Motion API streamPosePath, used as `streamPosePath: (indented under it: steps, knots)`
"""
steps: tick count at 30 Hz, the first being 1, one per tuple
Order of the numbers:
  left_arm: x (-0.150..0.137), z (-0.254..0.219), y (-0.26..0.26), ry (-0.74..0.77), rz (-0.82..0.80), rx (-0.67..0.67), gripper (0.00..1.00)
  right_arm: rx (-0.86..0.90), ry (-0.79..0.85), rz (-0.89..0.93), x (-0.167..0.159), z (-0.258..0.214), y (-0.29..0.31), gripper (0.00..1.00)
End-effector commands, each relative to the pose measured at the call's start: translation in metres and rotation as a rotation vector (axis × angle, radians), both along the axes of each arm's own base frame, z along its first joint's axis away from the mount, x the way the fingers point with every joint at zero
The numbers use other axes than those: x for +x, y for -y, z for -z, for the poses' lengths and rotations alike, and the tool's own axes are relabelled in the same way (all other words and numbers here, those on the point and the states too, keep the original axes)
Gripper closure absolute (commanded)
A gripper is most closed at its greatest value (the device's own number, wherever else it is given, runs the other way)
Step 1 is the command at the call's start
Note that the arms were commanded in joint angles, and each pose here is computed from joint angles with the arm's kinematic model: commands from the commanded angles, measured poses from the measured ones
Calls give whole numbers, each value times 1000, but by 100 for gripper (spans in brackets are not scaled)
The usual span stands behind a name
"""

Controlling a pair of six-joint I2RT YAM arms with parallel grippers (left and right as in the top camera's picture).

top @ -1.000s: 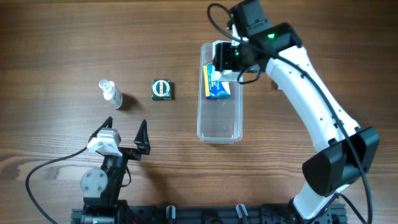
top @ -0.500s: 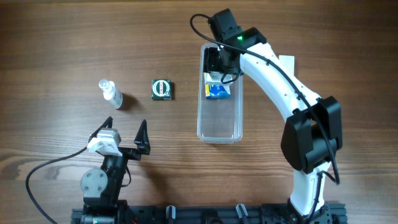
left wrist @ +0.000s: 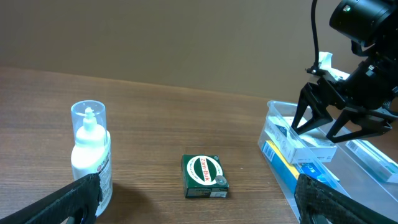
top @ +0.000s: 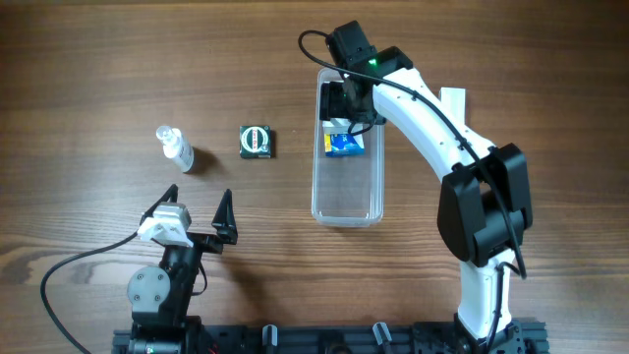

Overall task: Pack container
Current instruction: 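Place white Hansaplast box into container beside blue box, release, then grasp the white-green tube box with the right gripper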

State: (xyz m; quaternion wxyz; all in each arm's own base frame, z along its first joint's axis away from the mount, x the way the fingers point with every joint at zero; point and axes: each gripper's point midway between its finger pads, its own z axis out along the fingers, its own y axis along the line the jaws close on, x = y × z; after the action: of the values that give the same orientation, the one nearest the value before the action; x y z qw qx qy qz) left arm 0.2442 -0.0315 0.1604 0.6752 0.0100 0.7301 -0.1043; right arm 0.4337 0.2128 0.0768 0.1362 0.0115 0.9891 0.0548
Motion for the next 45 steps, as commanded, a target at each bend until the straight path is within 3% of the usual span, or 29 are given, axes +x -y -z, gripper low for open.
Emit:
streamPosePath:
  steps: [1, 5, 7, 10, 13, 18, 20, 23, 32, 45]
  knots:
    - [0, 4, -2, -5, -10, 23, 0, 31, 151, -29, 5, -73, 8, 15]
    - [0, 4, -2, -5, -10, 23, 0, -17, 323, 59, 6, -158, 83, 7]
    - [0, 4, -2, -5, -10, 23, 0, -27, 351, 111, 5, -178, 128, 5]
    - [0, 4, -2, -5, -10, 23, 0, -70, 266, 140, -5, -163, 176, 4]
    - [0, 4, -2, -5, -10, 23, 0, -7, 203, 75, -14, -148, 167, 0]
    - [0, 4, -2, -5, -10, 23, 0, -56, 231, 21, -10, -151, 170, 0]
    - [0, 4, -2, -5, -10, 23, 0, -101, 209, -47, -11, -144, 181, 0]
    - [0, 4, -2, -5, -10, 23, 0, -108, 161, -9, -5, -125, 197, 0]
    - [0, 4, -2, -5, -10, 23, 0, -183, -128, 48, 11, 8, 228, 0]
    - [0, 4, -2, -5, -10, 23, 0, -119, -213, 94, 12, 60, 234, 2]
